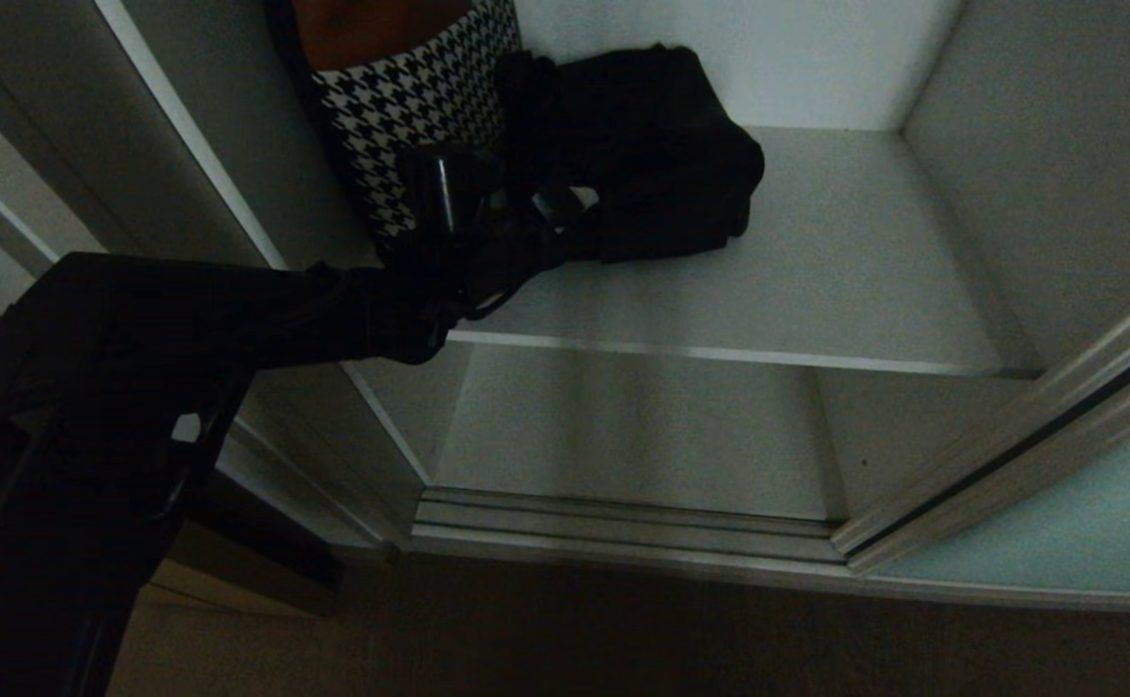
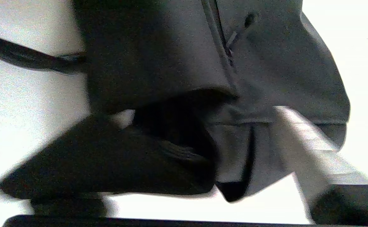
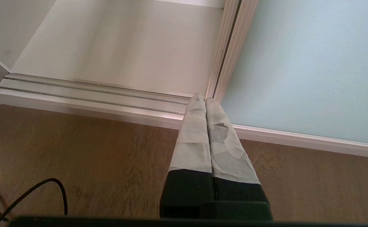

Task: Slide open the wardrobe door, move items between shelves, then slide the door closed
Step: Place the bag on the lower shelf

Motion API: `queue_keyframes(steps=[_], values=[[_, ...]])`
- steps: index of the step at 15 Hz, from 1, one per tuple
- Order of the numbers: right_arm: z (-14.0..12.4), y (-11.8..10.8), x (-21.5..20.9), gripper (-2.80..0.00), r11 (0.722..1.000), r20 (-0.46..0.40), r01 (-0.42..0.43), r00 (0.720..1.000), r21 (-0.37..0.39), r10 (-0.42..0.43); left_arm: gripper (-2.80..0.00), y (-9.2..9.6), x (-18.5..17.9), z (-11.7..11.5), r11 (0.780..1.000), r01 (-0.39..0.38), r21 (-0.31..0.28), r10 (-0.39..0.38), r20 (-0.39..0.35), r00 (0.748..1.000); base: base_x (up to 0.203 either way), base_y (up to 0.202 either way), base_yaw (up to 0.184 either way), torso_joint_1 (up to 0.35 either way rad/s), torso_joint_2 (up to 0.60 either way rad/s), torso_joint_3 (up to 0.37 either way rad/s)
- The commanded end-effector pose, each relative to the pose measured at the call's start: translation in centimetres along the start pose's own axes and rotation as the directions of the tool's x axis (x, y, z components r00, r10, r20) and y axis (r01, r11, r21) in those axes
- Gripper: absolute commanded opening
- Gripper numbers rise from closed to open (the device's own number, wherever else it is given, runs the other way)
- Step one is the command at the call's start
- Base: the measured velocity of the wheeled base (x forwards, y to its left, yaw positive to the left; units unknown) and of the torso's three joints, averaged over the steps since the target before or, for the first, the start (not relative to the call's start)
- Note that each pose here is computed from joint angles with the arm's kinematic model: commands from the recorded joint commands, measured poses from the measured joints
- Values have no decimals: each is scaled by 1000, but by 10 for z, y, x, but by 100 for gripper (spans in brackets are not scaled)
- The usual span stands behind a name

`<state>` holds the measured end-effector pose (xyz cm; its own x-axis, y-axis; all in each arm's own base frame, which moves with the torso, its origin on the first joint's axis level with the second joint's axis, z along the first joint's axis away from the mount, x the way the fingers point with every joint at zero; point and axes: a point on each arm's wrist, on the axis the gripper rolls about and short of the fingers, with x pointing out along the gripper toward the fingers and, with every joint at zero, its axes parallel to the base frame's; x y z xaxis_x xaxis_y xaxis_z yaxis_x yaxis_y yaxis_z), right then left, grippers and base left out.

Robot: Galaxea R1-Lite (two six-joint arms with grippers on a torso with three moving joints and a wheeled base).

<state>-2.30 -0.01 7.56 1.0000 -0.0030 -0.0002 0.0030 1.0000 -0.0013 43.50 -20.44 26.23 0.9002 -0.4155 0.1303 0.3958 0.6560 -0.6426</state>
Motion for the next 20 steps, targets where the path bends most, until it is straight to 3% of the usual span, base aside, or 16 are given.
queue_keyframes(steps=[1, 7, 12, 14, 17, 20], values=[[0, 0, 0, -280, 1000, 1, 0, 1000, 0, 0, -280, 3, 1, -1, 1000, -10, 1, 10, 7, 1000, 0, 0, 0, 0, 0, 0], [0, 0, 0, -280, 1000, 1, 0, 1000, -1, 0, -280, 11, 4, -1, 1000, 1, 5, -1, 20, 1000, 0, 0, 0, 0, 0, 0], [0, 0, 0, -280, 1000, 2, 0, 1000, 0, 0, -280, 6, 3, 2, 1000, 25, 9, -25, 25, 999, 0, 0, 0, 0, 0, 0], [0, 0, 0, -280, 1000, 2, 0, 1000, 0, 0, -280, -10, -7, 12, 999, 40, 6, -40, 25, 999, 0, 0, 0, 0, 0, 0], [0, 0, 0, -280, 1000, 2, 0, 1000, 0, 0, -280, -48, -32, 25, 1000, 25, 15, -24, -60, 998, 0, 0, 0, 0, 0, 0], [0, 0, 0, -280, 1000, 1, 0, 1000, 0, 0, -280, -75, -64, 35, 992, -15, 123, 37, -182, 983, 0, 0, 0, 0, 0, 0]])
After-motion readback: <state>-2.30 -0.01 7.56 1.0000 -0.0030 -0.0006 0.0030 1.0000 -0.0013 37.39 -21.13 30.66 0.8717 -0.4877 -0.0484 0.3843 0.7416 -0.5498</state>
